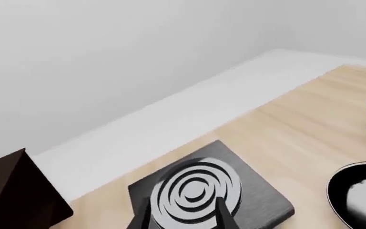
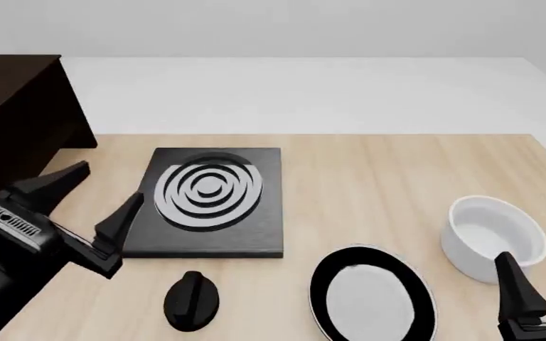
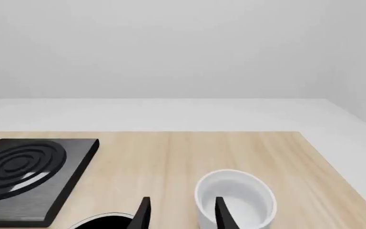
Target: Put the frying pan under the cabinet shelf.
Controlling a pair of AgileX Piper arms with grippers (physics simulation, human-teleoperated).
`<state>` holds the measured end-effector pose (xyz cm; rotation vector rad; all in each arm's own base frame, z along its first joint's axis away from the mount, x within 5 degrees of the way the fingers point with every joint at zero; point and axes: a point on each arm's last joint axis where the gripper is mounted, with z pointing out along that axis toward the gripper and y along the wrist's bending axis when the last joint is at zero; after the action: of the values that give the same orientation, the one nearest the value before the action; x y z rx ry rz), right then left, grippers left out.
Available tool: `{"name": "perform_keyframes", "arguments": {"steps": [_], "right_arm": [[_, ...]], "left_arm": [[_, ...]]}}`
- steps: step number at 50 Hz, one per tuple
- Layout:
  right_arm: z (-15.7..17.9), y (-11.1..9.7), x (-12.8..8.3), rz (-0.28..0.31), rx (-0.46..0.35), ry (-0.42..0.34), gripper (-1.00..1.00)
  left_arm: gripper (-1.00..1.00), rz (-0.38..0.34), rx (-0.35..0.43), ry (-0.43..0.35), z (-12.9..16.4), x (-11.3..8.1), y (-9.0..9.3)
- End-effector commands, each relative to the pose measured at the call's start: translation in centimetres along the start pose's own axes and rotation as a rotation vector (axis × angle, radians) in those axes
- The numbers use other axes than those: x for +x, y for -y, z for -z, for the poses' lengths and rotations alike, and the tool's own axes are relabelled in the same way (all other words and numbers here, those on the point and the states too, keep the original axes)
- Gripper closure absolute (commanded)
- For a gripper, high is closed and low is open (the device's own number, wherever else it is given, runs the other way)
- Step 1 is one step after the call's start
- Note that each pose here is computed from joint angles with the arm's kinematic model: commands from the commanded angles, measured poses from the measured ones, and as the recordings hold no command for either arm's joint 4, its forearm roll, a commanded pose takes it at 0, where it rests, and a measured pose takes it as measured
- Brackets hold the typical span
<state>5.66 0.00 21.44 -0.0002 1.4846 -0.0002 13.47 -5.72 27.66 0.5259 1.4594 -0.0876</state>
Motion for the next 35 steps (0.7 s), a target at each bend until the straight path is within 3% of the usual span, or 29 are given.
{"name": "perform_keyframes", "arguments": {"steps": [1, 35], "right_arm": [[0.0, 0.0, 0.0, 0.0, 0.0, 0.0, -1.0], [0.0, 0.0, 0.0, 0.0, 0.0, 0.0, -1.0]], "left_arm": [[-1.0, -0.104, 0.129, 0.024, -1.3, -0.4, 2.0], [-1.0, -0.438, 0.461, 0.169, -3.5, -0.8, 9.7]]}}
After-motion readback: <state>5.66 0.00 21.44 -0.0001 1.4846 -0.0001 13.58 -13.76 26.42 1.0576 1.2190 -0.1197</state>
